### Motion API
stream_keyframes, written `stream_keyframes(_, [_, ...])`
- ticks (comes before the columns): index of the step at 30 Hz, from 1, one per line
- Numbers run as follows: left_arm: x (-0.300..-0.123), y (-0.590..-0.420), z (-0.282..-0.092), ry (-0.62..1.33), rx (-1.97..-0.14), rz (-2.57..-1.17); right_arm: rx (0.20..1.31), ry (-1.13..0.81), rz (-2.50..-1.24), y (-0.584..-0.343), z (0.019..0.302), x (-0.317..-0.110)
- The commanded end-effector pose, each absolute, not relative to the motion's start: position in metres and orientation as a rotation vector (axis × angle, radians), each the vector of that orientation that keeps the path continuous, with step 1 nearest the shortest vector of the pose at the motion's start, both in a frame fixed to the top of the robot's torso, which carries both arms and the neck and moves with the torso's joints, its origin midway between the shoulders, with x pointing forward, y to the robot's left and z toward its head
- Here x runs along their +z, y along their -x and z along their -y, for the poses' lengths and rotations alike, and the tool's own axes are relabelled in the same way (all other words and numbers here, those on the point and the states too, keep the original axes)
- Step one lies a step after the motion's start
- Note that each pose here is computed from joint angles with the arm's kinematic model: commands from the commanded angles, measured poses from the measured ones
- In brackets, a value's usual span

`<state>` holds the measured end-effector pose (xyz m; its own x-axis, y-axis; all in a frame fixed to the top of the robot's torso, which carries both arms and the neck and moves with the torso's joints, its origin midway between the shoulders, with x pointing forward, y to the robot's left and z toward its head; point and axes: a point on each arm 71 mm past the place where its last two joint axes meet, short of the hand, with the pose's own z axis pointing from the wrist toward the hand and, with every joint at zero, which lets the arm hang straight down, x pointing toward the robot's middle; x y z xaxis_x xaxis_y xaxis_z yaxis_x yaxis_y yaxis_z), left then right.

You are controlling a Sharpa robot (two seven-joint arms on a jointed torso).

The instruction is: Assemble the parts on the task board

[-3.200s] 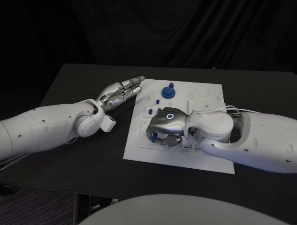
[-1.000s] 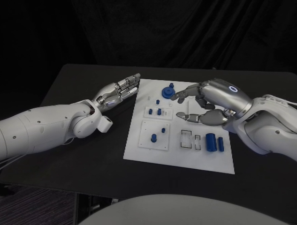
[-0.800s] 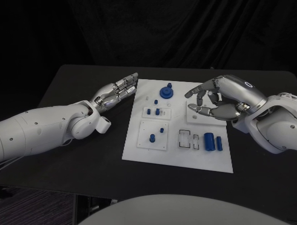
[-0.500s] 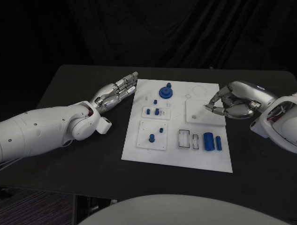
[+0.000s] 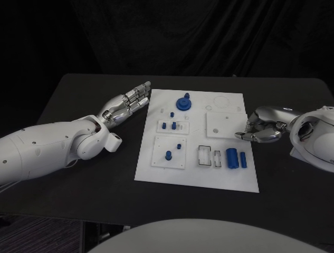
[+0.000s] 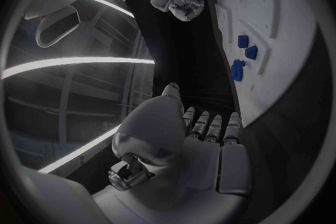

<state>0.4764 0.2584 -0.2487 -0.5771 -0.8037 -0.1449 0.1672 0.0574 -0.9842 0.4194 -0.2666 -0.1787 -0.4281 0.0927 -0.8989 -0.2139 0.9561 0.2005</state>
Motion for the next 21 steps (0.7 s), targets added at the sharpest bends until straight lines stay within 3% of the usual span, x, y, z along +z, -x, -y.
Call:
stream_keyframes(1, [-0.246,-0.475,-0.258,0.631,-1.674,-1.542,0.148,0.140,-2.038,-0.416,0.273,-0.184])
stream_keyframes(21, [-0.250,-0.472,-0.261,0.641,-1.668,-1.545,0.201,0.110,-1.988,-0.392,0.254,-0.179])
